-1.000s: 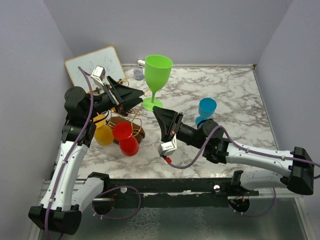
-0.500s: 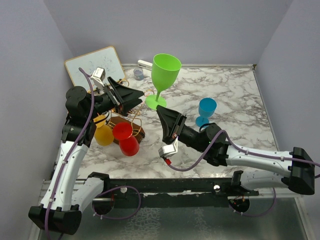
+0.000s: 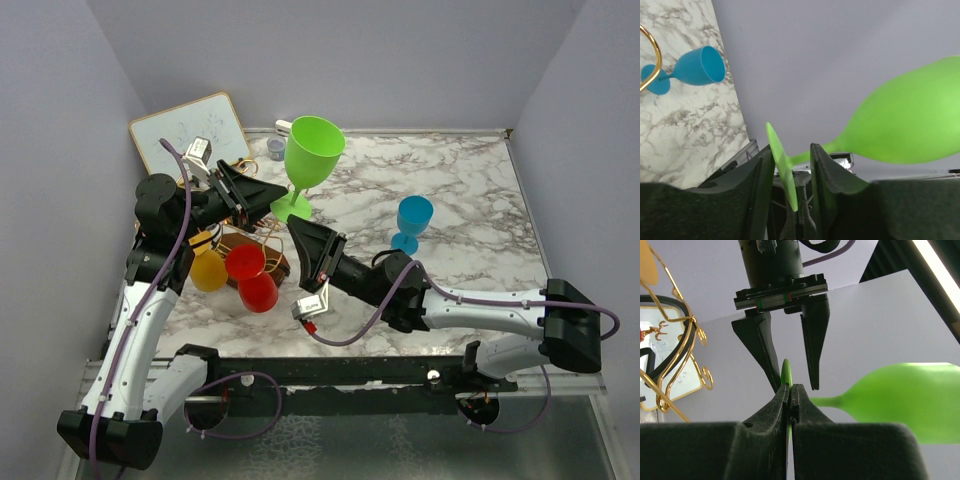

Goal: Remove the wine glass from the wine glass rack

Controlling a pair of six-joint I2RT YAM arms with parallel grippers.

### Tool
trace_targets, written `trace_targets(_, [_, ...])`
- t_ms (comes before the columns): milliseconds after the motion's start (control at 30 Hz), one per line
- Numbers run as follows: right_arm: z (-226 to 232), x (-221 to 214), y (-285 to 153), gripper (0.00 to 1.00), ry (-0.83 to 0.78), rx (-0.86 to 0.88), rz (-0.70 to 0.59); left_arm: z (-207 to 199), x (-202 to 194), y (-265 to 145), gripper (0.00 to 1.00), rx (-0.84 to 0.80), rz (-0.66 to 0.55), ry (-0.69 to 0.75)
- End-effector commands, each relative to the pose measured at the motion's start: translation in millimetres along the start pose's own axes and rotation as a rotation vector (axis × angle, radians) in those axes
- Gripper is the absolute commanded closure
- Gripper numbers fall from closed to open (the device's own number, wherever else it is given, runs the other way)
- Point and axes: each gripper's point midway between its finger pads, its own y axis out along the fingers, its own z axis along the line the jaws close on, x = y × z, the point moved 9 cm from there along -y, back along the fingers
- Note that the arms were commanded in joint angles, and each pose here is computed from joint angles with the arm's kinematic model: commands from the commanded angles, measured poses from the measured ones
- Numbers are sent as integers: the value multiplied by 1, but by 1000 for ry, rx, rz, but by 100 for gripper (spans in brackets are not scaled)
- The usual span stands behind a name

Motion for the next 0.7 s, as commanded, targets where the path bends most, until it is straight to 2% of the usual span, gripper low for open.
trace_targets(0, [-13, 2, 4, 99, -15, -71, 19, -8, -7, -3, 73, -57, 36, 40])
trace_targets(67, [-13, 2, 3, 99, -14, -64, 24, -8, -8, -4, 84, -66, 40, 43])
trace_targets(200, [-13, 1, -3, 99, 0, -64, 40, -6, -9, -4, 95, -86, 40, 47])
trace_targets(233, [-14, 1, -5, 96, 10, -67, 47, -6, -9, -4, 98, -94, 39, 51])
trace_targets(267, [-14, 0, -8, 89, 25, -74, 57, -5, -9, -3, 100, -97, 37, 54])
trace_targets(367, [-17, 1, -20, 63, 60, -92, 87, -2, -9, -4, 100, -97, 22, 68])
trace_targets(400, [-18, 2, -25, 58, 69, -90, 100, -2, -9, -4, 100, -100, 14, 74])
trace_targets(533, [-16, 8, -51, 52, 149, -30, 179, 0, -8, -4, 100, -122, -23, 97])
trace_targets(667, [-19, 4, -83, 51, 354, 101, 307, 0, -8, -7, 100, -114, -76, 155])
